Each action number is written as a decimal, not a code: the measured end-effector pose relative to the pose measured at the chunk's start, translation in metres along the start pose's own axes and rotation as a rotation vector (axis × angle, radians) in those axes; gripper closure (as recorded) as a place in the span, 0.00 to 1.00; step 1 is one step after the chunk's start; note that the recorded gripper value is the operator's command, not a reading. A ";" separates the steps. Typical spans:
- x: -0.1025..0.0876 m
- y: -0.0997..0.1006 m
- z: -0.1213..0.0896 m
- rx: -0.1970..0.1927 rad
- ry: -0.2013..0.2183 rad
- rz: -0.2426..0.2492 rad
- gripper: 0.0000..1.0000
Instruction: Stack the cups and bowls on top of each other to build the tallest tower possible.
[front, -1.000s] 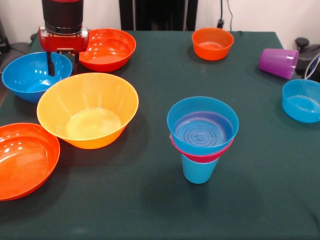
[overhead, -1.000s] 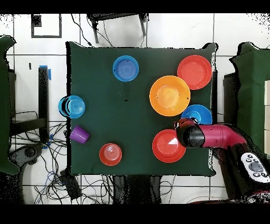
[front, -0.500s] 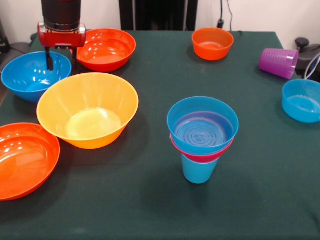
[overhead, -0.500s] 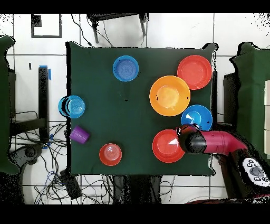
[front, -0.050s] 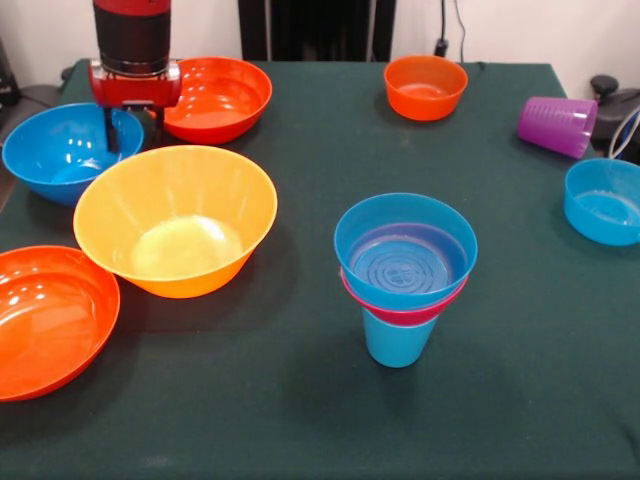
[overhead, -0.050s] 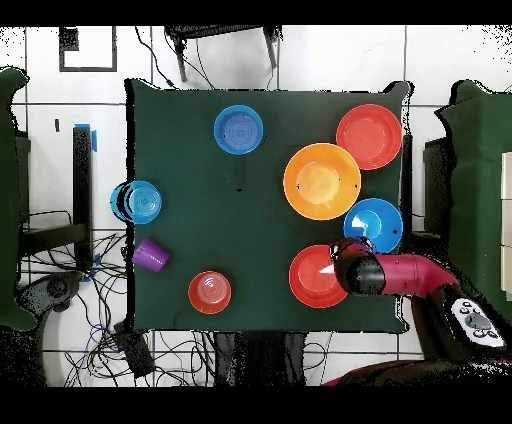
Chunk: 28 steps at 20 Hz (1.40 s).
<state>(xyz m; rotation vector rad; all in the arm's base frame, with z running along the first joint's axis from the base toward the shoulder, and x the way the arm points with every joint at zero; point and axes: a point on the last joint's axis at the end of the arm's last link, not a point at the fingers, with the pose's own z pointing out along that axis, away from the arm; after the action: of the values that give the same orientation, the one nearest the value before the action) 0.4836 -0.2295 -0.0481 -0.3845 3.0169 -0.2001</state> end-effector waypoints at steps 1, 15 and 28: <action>0.001 0.002 0.002 -0.003 -0.004 0.000 0.00; -0.007 -0.008 -0.003 0.026 -0.027 -0.004 1.00; -0.012 -0.003 -0.008 0.037 -0.025 -0.026 1.00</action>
<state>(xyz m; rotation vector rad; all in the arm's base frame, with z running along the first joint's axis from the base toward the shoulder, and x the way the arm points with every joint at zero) 0.4954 -0.2286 -0.0387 -0.4198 2.9798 -0.2511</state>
